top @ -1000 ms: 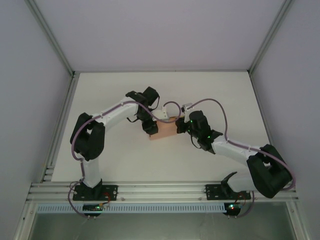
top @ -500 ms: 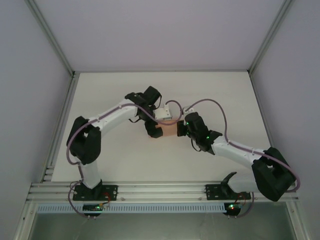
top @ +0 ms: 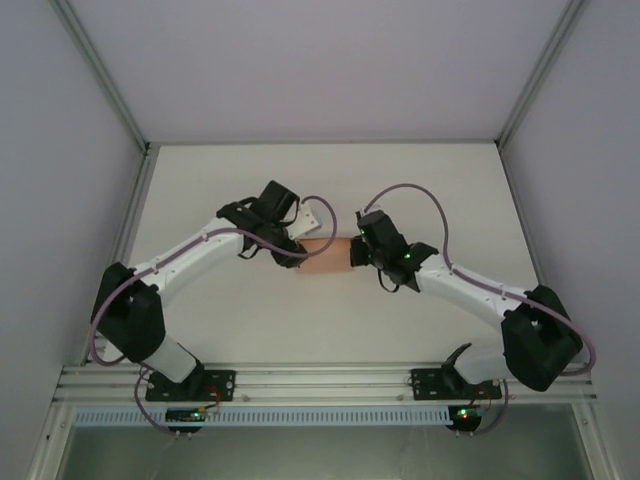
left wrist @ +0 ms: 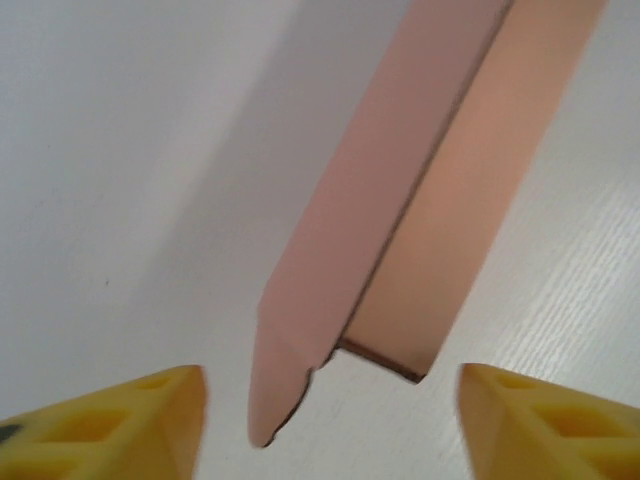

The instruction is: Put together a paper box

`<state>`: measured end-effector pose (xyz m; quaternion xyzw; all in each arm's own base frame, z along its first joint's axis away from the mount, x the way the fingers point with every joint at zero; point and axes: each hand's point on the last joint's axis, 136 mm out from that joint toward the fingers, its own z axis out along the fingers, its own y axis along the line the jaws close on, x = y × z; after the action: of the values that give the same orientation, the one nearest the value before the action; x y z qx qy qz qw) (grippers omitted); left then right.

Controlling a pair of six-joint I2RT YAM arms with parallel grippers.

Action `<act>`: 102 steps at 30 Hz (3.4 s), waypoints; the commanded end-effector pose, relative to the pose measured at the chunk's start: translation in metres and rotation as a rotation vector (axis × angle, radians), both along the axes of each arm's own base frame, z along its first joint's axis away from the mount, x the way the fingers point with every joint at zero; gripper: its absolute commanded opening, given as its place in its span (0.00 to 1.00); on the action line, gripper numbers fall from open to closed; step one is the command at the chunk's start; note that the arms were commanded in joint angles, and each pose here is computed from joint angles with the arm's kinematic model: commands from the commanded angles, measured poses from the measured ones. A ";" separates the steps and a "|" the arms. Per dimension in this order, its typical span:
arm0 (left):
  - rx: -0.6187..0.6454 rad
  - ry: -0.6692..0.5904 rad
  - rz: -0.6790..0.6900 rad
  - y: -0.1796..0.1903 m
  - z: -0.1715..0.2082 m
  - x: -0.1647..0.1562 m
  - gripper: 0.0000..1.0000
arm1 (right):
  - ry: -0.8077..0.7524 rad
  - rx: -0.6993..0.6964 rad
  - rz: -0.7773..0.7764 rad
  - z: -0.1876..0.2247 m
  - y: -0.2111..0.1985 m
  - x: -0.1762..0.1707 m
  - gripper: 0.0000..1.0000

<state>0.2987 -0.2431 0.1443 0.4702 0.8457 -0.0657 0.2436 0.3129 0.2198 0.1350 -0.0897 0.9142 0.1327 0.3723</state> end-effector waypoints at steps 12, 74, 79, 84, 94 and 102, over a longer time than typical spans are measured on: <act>-0.066 -0.010 0.084 -0.001 0.009 0.015 0.26 | 0.106 -0.082 0.032 -0.015 0.005 -0.014 0.00; -0.247 0.483 0.711 -0.007 -0.023 -0.017 0.00 | 0.148 -0.155 0.070 -0.037 0.020 -0.048 0.00; -0.195 0.353 0.727 0.001 -0.043 -0.031 0.00 | 0.142 -0.133 0.065 -0.039 0.019 -0.051 0.00; -0.154 0.277 0.697 -0.002 -0.073 -0.055 0.00 | 0.131 -0.119 0.066 -0.043 0.017 -0.053 0.00; -0.107 0.239 0.704 0.003 -0.102 -0.064 0.00 | 0.125 -0.030 0.109 -0.024 0.026 -0.052 0.14; -0.139 0.223 0.645 -0.008 -0.085 -0.059 0.00 | 0.023 0.154 0.150 0.043 0.022 -0.034 0.50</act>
<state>0.2907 -0.2642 0.1204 0.0959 0.9332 -0.1290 0.3215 0.2808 0.2304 0.1443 -0.1114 0.9175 0.1683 0.3428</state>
